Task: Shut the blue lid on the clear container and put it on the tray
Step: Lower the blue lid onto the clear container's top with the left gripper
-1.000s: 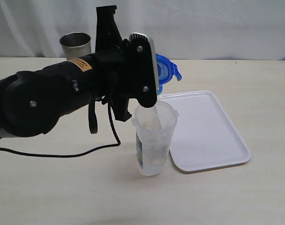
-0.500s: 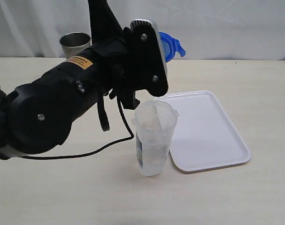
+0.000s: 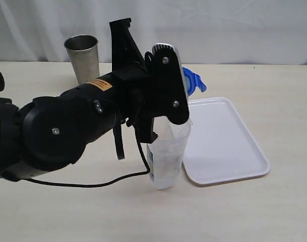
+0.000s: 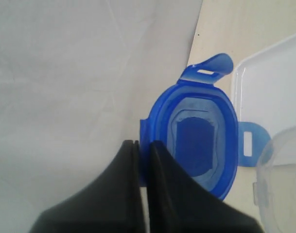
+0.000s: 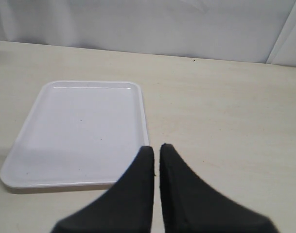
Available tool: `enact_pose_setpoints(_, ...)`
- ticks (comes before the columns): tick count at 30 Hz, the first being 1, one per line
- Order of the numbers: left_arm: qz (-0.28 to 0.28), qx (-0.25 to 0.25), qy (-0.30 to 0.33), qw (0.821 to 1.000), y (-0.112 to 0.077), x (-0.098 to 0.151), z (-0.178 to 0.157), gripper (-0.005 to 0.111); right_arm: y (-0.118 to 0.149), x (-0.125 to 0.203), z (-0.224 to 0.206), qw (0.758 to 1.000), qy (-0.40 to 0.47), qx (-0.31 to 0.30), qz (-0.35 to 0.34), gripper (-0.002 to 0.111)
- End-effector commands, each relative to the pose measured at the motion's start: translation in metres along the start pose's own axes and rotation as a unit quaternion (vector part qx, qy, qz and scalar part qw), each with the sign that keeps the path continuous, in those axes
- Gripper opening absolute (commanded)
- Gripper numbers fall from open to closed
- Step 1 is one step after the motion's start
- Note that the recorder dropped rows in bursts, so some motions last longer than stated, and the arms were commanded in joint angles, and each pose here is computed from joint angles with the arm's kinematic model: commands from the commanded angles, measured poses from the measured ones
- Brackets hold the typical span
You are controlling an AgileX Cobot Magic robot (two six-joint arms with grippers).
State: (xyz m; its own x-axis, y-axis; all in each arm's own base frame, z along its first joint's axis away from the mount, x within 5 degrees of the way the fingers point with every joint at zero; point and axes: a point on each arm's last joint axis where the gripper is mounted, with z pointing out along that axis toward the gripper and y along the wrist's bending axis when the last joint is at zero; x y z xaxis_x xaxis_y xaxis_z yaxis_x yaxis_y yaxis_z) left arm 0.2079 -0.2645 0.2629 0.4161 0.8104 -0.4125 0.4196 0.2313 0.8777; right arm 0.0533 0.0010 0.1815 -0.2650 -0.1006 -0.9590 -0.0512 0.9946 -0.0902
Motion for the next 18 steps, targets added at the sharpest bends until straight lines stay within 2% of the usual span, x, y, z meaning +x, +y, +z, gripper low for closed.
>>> enact_pose_setpoints(1,0.008,0.005,-0.002,1.0,-0.003,-0.002,-0.001,0.0,0.0,0.0,0.0,1.0,-0.002,0.002,-0.002,0.005)
enact_pose_setpoints(5,0.01,0.004,0.013,1.0,-0.003,0.0,-0.001,0.0,0.0,0.0,0.0,1.0,-0.002,0.002,-0.002,0.005)
enact_pose_setpoints(11,0.007,-0.027,0.052,0.998,0.003,0.007,-0.002,0.0,0.0,0.0,0.0,1.0,-0.002,0.002,-0.002,0.005)
enact_pose_setpoints(18,0.006,-0.024,0.062,0.998,0.002,0.009,-0.002,0.0,0.0,0.0,0.0,1.0,-0.002,0.002,-0.002,0.005)
